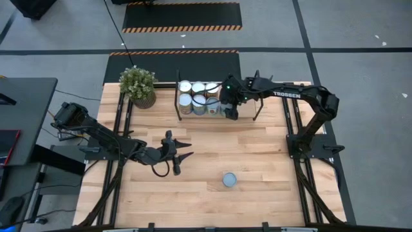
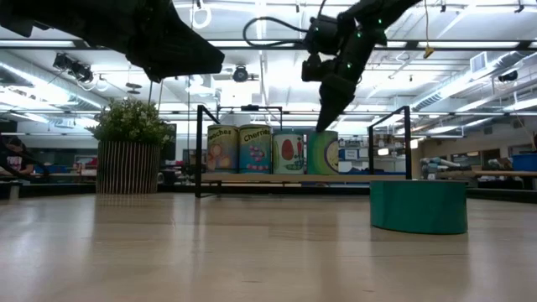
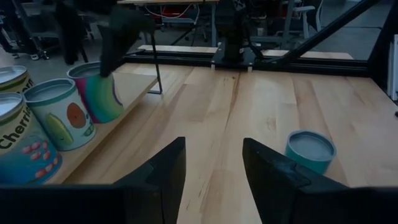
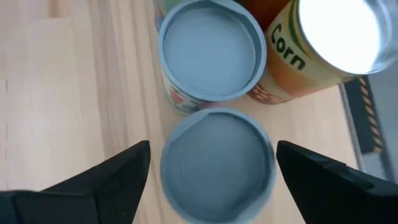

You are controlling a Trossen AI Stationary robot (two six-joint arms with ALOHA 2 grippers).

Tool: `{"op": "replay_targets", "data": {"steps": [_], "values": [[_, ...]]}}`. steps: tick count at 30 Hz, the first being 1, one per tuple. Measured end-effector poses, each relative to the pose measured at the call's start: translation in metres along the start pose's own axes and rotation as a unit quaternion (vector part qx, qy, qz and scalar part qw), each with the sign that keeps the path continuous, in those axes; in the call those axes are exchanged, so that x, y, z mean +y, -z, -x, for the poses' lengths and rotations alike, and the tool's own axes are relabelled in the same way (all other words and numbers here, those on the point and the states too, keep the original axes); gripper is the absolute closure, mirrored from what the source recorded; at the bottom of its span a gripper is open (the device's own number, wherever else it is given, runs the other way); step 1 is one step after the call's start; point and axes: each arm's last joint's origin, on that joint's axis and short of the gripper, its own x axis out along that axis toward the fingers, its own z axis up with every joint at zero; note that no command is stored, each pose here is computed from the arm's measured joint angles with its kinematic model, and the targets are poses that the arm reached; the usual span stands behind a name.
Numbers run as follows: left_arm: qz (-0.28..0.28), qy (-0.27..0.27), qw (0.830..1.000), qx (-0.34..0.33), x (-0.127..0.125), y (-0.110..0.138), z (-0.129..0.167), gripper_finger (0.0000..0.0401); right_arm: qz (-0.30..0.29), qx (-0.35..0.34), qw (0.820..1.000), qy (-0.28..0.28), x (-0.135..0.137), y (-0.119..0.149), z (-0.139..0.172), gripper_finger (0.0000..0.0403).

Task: Pick and place cans onto a shelf
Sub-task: Put the canned chicken soup on the shelf, then put the canned tuna on the shelf

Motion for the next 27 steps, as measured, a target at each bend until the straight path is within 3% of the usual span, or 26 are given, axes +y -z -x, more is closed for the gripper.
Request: {"op": "replay_targets", "data": {"steps": [4,7,13,17,23,27], "values": [[-0.002,0.005,1.000,0.004,-0.001,0.001,0.000,0.0237,0.010,0.032,0.999,0.029,0.010,-0.009,0.017,0.0046],[-0.005,0.009,1.000,0.008,-0.001,0.002,0.001,0.0238,0.012,0.048,0.999,0.018,0.027,-0.014,0.026,0.0046],[-0.017,0.075,0.996,0.042,-0.004,0.007,0.001,0.0238,0.068,0.037,0.990,-0.121,0.103,-0.012,0.023,0.0046],[-0.016,0.081,0.994,0.067,-0.004,0.012,0.002,0.0238,0.120,0.018,0.977,-0.174,0.161,0.000,0.017,0.0046],[-0.005,0.077,0.994,0.079,-0.003,0.014,0.002,0.0238,0.165,-0.001,0.968,-0.187,0.231,0.026,0.017,0.0046],[-0.003,0.077,0.994,0.079,-0.003,0.014,0.002,0.0238,0.175,0.040,0.966,-0.187,0.263,0.042,0.001,0.0044]]}}
